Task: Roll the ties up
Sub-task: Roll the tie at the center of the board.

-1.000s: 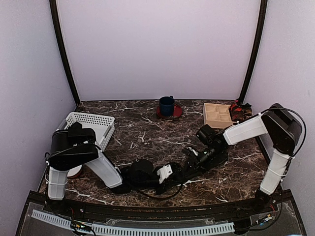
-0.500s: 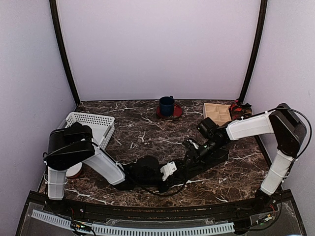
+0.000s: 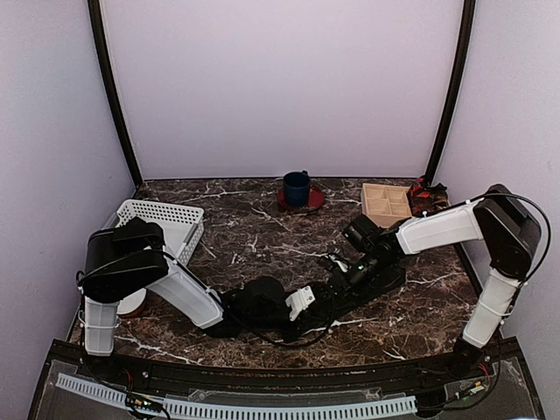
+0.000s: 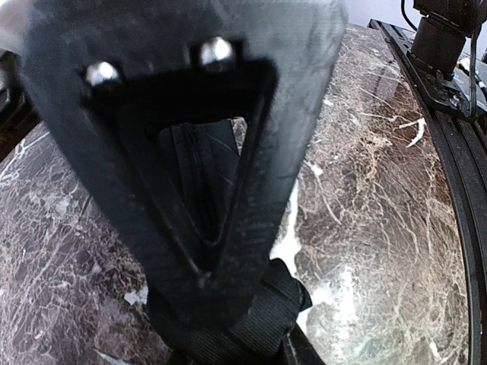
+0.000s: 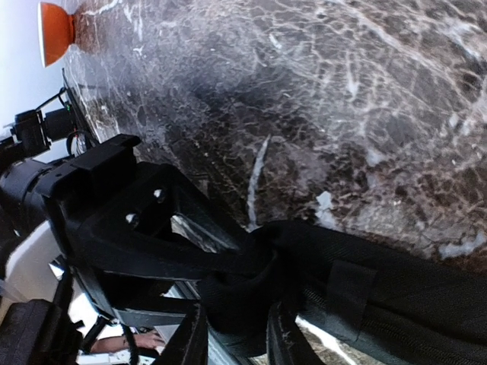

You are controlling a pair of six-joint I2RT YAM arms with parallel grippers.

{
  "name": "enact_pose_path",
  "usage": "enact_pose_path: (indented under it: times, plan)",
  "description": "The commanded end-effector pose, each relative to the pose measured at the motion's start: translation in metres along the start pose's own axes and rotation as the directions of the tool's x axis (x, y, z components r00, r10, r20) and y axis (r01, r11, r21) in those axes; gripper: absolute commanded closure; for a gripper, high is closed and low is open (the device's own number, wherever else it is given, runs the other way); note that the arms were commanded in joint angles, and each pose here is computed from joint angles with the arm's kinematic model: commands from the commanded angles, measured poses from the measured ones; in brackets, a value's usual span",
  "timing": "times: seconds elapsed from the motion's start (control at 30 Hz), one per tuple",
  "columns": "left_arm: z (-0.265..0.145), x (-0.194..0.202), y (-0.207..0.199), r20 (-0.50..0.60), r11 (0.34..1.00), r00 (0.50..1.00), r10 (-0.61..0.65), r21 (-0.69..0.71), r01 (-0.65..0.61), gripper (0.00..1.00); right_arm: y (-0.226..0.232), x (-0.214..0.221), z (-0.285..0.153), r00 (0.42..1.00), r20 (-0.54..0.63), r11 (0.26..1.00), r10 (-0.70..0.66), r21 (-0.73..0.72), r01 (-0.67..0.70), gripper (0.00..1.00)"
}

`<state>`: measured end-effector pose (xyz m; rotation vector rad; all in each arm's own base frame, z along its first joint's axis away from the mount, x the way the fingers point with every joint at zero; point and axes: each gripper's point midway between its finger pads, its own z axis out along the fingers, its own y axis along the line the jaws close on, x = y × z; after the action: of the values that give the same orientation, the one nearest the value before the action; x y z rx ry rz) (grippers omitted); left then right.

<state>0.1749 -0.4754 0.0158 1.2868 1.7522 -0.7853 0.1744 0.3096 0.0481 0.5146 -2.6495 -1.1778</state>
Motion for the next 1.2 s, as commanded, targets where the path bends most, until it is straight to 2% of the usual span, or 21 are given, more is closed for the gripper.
enact_pose_path:
  times: [0.0,0.07,0.1,0.3,0.5,0.77,0.9,1.17]
  plan:
    - [-0.010,0.100,-0.006,-0.329,0.998,0.942,-0.060,0.002,0.064,0.74,-0.010,0.007,0.012,0.999,-0.037,1.000,-0.008,0.025,0.008,0.84]
    - [-0.009,0.099,-0.005,-0.325,0.997,0.943,-0.067,0.001,0.071,0.74,-0.017,0.007,0.015,0.999,-0.047,0.999,-0.011,0.043,0.013,0.98]
    - [-0.009,0.098,-0.005,-0.320,0.997,0.945,-0.070,0.001,0.074,0.73,-0.020,0.007,0.016,0.999,-0.052,0.999,-0.008,0.048,0.010,1.00]
    - [-0.007,0.083,-0.004,-0.278,0.997,0.958,-0.073,0.014,0.080,0.67,-0.024,0.004,0.014,1.000,-0.025,0.999,0.010,0.043,-0.009,1.00]
    - [-0.011,0.056,0.004,-0.186,0.998,0.980,-0.067,-0.026,0.063,0.40,-0.036,0.004,0.012,1.000,-0.012,0.998,0.017,0.056,-0.016,1.00]
    - [-0.017,0.030,0.017,-0.061,0.992,0.995,-0.080,-0.101,0.074,0.22,-0.046,0.000,0.006,1.000,0.000,0.998,0.020,0.065,-0.020,1.00]
    - [-0.004,0.025,0.017,-0.035,0.988,0.994,-0.107,-0.114,0.103,0.20,-0.051,0.000,0.005,1.000,0.007,0.997,0.030,0.066,-0.030,1.00]
    - [0.016,0.024,0.016,-0.026,0.987,0.996,-0.086,-0.137,0.082,0.20,-0.060,0.001,0.006,0.999,0.003,0.996,0.046,0.076,-0.047,1.00]
